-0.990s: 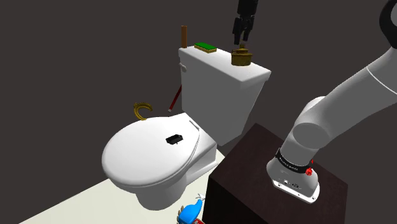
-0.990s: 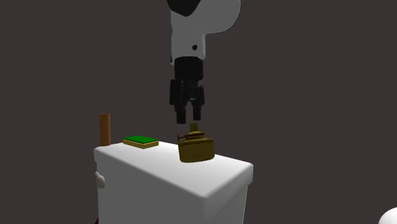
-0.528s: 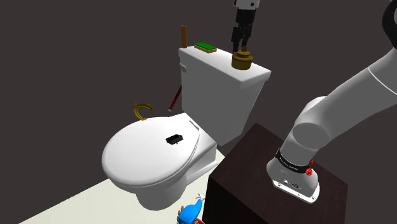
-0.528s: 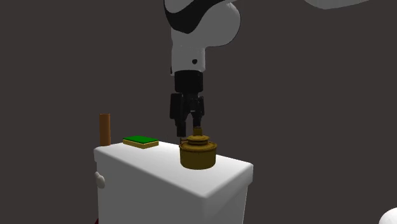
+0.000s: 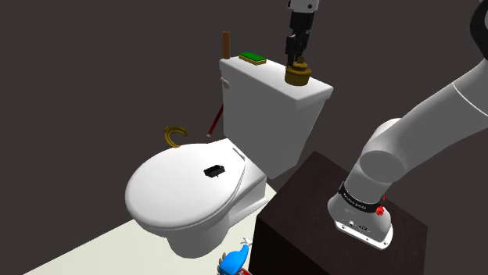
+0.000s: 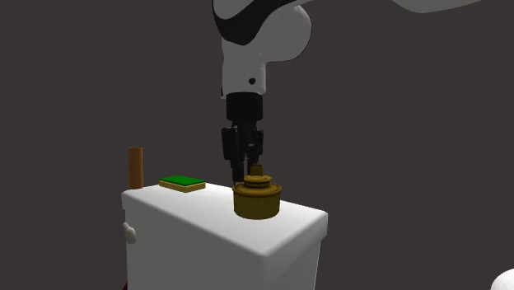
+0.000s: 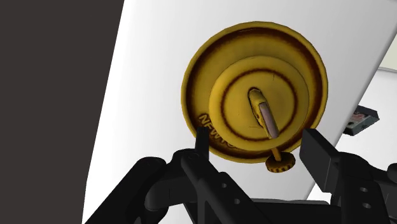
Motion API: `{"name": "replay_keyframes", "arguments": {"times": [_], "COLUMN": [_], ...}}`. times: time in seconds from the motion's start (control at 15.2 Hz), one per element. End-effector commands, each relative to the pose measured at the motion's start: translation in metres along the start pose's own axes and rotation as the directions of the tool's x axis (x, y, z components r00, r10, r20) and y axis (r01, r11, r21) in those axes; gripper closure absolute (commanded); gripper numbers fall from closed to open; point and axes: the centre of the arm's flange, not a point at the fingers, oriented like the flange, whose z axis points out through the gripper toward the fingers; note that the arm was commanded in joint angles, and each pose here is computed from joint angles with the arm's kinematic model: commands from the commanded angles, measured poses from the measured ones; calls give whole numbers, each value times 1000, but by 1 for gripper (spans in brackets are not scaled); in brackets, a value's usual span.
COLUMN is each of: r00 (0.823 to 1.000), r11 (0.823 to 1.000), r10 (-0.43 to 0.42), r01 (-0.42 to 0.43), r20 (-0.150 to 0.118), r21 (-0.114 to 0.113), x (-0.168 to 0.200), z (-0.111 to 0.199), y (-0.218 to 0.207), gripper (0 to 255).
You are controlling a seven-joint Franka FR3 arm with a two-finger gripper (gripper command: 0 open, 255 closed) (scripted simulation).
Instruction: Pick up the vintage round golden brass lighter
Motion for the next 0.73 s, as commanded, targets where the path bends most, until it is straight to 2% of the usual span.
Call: {"name": "replay_keyframes", "arguments": {"times": [0.0,0.13,0.66], "r00": [1000,1000,1000], "r11": [1000,1000,1000], "r10": [0,0,0], "r01": [0,0,0], "r20": [4,4,4], "r21": [1,1,1], "x": [0,0,-1], "z": [1,2,-41], "y": [0,0,0], "gripper": [255,255,255]}}
